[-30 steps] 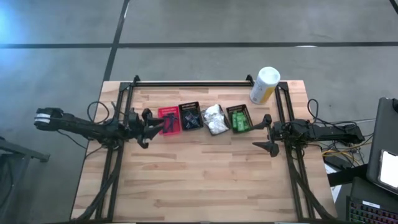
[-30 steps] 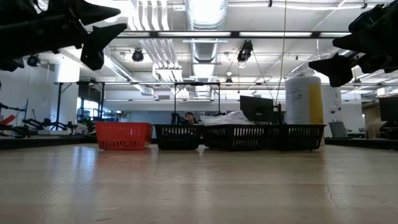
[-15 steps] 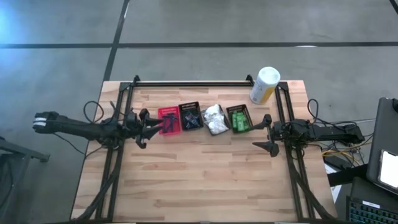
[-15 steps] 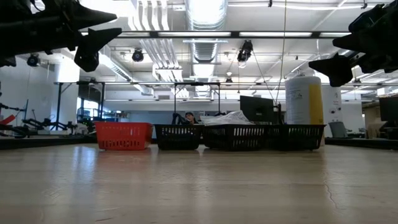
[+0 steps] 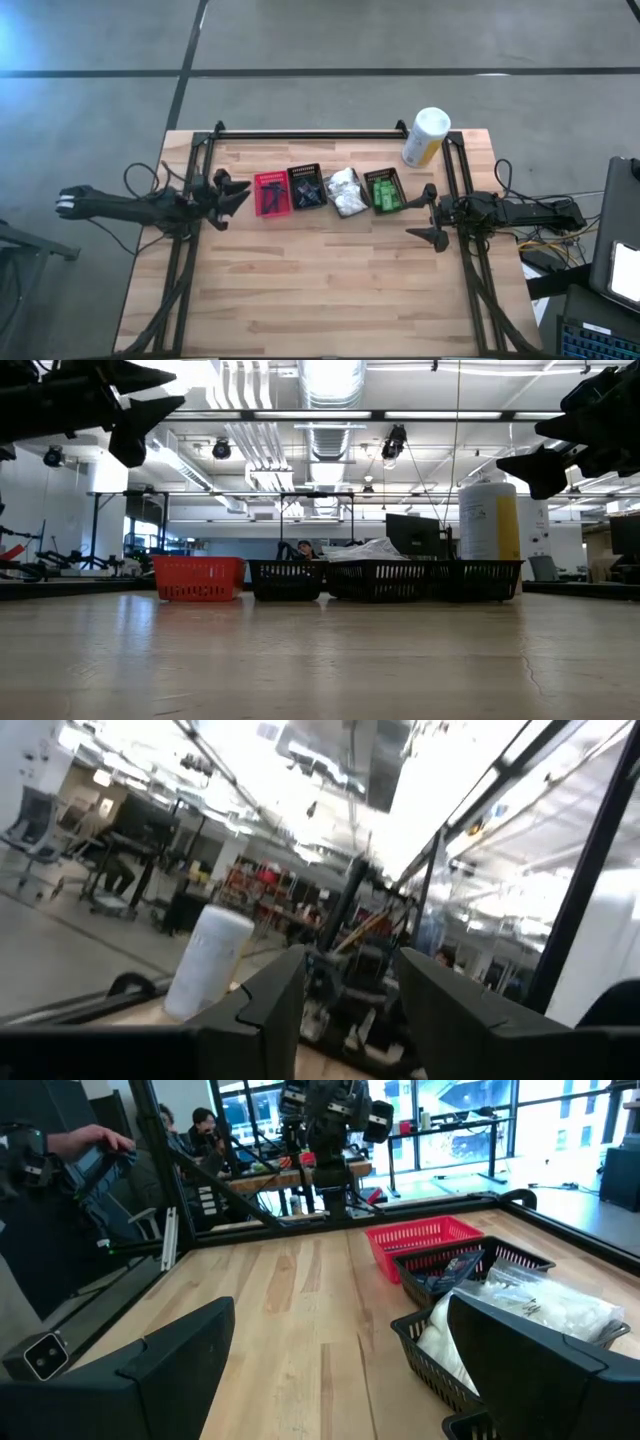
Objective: Pick & Place Travel size toiletries
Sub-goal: Return to Home Position
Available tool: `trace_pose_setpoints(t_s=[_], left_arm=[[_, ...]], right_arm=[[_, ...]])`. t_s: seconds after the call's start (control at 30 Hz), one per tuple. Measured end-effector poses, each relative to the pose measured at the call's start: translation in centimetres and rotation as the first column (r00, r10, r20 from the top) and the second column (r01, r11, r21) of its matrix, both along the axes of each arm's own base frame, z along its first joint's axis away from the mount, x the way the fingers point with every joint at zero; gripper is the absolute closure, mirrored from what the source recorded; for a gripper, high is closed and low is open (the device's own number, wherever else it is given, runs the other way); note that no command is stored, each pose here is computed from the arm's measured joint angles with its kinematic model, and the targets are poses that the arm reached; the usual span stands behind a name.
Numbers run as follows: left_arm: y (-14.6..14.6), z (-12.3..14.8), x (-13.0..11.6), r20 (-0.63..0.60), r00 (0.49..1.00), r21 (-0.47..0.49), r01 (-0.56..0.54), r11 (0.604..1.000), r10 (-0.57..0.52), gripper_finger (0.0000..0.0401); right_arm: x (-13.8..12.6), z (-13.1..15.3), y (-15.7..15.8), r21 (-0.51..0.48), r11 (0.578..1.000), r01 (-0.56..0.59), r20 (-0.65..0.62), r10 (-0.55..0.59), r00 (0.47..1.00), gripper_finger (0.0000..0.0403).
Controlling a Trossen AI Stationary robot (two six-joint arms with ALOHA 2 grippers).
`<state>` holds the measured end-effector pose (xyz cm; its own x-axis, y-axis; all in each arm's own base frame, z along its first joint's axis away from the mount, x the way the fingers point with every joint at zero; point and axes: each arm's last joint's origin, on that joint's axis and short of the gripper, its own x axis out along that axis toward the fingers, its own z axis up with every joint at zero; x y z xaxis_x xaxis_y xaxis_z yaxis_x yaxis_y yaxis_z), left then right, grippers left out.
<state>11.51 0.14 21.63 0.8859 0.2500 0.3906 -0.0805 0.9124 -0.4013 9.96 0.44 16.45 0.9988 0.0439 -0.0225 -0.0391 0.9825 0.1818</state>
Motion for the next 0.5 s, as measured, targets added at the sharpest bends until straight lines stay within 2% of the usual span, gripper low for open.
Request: trace_pose_setpoints(t_s=[0.3,0.5], left_arm=[[0.2,1.6,-2.3,0.188,0.982,-0.014,0.000,1.000,0.003,0.0236],[0.2,2.1,-3.5,0.269,0.963,-0.019,0.000,1.000,0.005,0.0236]], right_arm=[[0.0,0.0,0.0,0.000,1.000,0.000,0.000,0.000,1.000,0.0039],[0.0,0.0,0.0,0.000,1.000,0.000,0.000,0.000,1.000,0.0039]])
